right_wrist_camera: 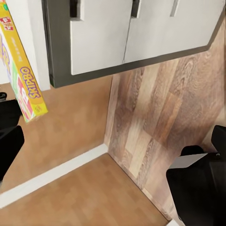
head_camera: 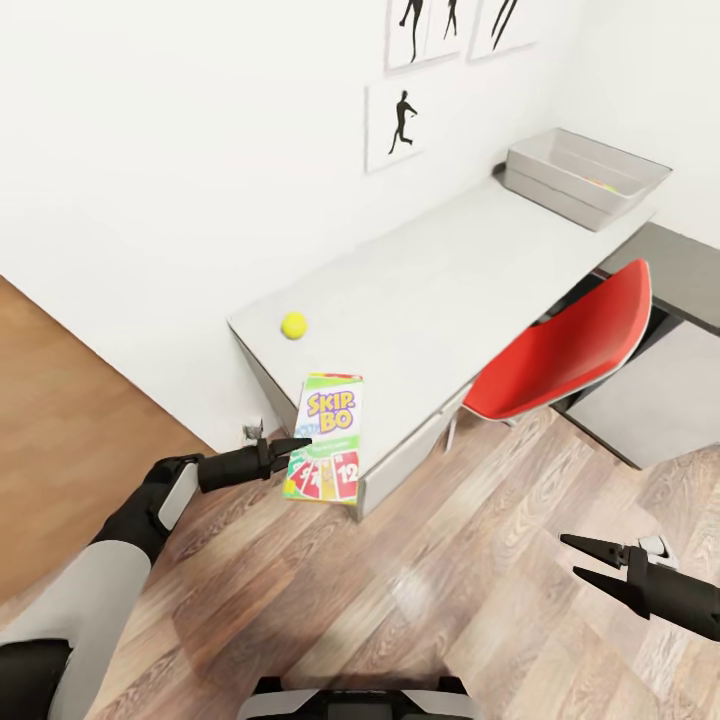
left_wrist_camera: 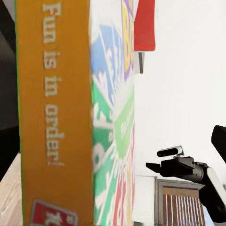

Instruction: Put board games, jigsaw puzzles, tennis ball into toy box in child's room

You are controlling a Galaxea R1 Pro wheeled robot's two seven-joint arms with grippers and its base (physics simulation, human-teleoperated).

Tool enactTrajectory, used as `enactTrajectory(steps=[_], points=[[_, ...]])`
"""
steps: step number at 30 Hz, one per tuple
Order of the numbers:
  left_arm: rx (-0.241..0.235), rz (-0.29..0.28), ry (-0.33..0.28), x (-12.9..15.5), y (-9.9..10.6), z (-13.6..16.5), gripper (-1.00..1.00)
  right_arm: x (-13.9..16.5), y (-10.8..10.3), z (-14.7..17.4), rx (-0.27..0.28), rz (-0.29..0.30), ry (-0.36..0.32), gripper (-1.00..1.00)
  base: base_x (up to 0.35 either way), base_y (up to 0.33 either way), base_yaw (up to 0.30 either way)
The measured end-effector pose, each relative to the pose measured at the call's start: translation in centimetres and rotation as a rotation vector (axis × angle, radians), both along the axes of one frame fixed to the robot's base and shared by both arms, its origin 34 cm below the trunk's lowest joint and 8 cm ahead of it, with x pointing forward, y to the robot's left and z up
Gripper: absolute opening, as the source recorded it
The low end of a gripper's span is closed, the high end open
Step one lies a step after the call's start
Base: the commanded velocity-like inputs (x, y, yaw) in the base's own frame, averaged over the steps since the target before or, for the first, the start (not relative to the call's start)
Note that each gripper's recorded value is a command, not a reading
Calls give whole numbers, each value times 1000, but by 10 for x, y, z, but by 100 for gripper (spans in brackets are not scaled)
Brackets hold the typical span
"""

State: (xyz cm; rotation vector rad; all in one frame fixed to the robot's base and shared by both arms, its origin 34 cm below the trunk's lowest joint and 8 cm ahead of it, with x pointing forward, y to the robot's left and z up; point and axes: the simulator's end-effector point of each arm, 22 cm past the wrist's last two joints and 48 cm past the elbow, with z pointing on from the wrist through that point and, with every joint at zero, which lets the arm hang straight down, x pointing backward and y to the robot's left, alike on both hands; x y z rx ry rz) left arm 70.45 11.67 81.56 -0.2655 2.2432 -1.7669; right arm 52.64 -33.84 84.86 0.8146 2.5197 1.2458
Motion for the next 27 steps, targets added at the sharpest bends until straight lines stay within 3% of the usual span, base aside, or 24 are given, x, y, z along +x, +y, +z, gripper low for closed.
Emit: enactTrajectory(steps=[27], points=[[-1,3,-3,1,2,1,100,0,-1,-1,-1,-2,2,100,0,0,-25]])
